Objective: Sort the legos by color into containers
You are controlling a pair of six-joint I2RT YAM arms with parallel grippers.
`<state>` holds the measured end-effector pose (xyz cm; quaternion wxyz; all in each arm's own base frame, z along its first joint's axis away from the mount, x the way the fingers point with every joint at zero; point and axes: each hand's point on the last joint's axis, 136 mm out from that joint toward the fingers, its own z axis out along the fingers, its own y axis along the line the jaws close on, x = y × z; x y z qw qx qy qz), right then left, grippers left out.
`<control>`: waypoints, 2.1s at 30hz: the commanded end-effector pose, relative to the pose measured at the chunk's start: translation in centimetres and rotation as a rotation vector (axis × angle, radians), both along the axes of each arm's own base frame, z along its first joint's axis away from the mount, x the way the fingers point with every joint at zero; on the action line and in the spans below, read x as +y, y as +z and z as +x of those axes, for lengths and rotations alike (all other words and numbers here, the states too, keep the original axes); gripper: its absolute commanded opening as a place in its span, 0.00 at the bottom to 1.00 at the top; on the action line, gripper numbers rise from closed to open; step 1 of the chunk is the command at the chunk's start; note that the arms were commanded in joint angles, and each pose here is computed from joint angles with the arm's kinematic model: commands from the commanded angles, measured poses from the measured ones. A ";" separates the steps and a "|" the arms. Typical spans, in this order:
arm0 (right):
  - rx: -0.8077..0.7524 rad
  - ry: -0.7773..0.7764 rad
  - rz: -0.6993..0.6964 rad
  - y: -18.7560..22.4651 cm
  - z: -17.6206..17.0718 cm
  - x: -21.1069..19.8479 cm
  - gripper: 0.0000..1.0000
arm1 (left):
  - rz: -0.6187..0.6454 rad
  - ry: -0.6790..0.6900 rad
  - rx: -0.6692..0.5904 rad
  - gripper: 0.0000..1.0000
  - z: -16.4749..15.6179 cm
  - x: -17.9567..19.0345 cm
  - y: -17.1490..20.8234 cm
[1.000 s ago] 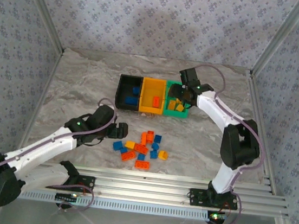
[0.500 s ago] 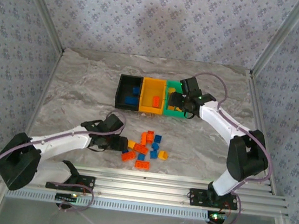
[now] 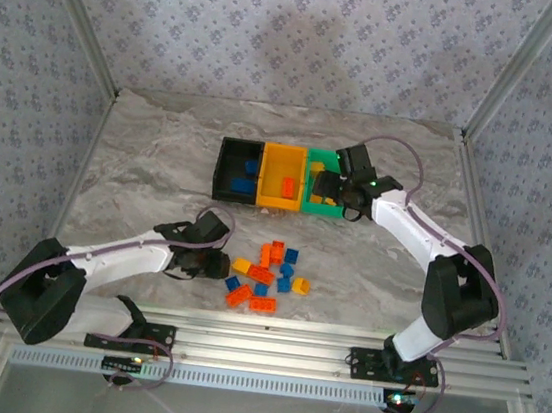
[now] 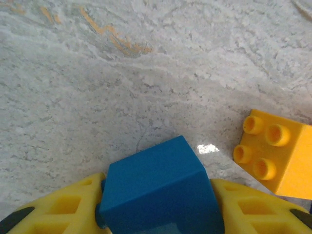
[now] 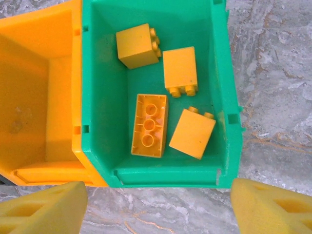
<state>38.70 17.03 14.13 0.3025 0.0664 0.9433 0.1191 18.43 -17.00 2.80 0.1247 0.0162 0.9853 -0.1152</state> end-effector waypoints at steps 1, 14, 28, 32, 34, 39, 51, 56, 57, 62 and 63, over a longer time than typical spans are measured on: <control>-0.015 -0.023 0.022 0.7 -0.5 -0.6 0.79 | -0.026 0.019 -0.074 0.37 1.7 0.0 3.1; 0.027 -0.015 0.028 -1.2 -3.0 -0.9 0.79 | -0.091 0.186 -0.409 0.31 19.3 -0.7 13.8; 0.095 0.081 0.042 -3.1 -7.5 0.3 0.81 | -0.067 0.234 -0.418 0.64 29.2 -3.8 12.2; 0.132 0.126 0.048 -4.4 -9.0 1.7 0.81 | -0.120 0.220 -0.455 0.79 28.9 -4.7 14.9; 0.151 0.154 0.063 -5.1 -9.7 2.7 0.81 | -0.163 0.205 -0.486 0.83 27.9 -5.3 16.9; 0.195 0.232 0.064 -6.7 -11.3 5.0 0.80 | -0.270 0.168 -0.547 0.98 23.4 -6.2 20.5; 0.264 0.306 -0.052 -9.9 -13.1 7.5 0.70 | -0.245 0.131 -0.491 0.99 9.2 -2.9 15.2; 0.330 0.262 -0.141 -12.1 -14.6 5.7 0.63 | -0.229 0.182 -0.459 0.99 6.5 -0.1 13.0; 0.342 0.250 -0.155 -12.4 -14.8 5.2 0.62 | -0.230 0.191 -0.454 0.99 6.1 0.2 12.7; 0.356 0.161 -0.180 -12.3 -15.1 2.5 0.58 | -0.229 0.213 -0.457 0.99 5.3 1.2 12.5; 0.349 0.154 -0.174 -12.0 -15.0 2.2 0.58 | -0.230 0.215 -0.457 0.99 5.2 1.3 12.5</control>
